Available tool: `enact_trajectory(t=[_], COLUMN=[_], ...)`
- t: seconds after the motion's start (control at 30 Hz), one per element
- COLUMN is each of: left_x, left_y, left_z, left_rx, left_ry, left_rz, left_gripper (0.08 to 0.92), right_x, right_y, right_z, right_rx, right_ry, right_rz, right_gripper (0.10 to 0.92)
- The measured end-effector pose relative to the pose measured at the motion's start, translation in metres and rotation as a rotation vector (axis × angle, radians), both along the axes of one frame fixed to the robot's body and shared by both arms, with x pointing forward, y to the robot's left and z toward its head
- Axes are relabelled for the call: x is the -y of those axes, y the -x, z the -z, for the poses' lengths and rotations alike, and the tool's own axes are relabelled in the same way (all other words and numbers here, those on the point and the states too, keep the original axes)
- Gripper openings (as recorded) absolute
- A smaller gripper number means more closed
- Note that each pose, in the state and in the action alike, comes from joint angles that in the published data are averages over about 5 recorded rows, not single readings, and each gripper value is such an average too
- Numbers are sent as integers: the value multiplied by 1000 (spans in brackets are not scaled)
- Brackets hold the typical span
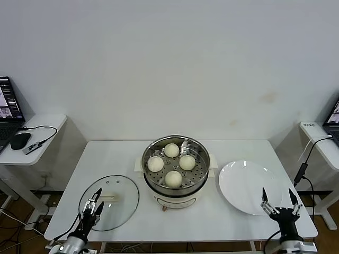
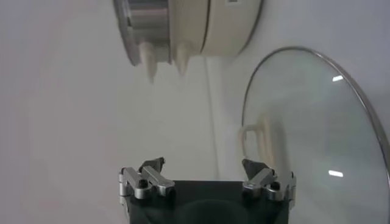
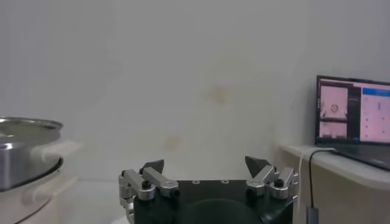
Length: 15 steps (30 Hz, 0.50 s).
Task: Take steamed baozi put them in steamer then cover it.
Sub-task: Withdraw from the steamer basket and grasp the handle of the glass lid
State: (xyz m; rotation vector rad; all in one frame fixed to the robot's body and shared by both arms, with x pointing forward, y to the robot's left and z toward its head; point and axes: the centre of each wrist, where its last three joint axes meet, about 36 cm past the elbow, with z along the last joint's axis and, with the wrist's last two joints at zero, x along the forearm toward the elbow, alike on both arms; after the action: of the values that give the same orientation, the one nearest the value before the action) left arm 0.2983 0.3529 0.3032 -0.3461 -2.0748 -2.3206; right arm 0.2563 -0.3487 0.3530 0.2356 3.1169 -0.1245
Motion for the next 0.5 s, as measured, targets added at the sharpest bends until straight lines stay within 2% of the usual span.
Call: enact_trajectory(t=[0.5], left_x=[-7], left_y=[-45], left_z=[15], left_rx=[3], left_ry=[18], left_rz=[-17], left_gripper=[823], right_x=[-1], right_y=[14], right_z=[4], right_rx=[-28], right_ry=[14], right_rz=[17], right_gripper=[823])
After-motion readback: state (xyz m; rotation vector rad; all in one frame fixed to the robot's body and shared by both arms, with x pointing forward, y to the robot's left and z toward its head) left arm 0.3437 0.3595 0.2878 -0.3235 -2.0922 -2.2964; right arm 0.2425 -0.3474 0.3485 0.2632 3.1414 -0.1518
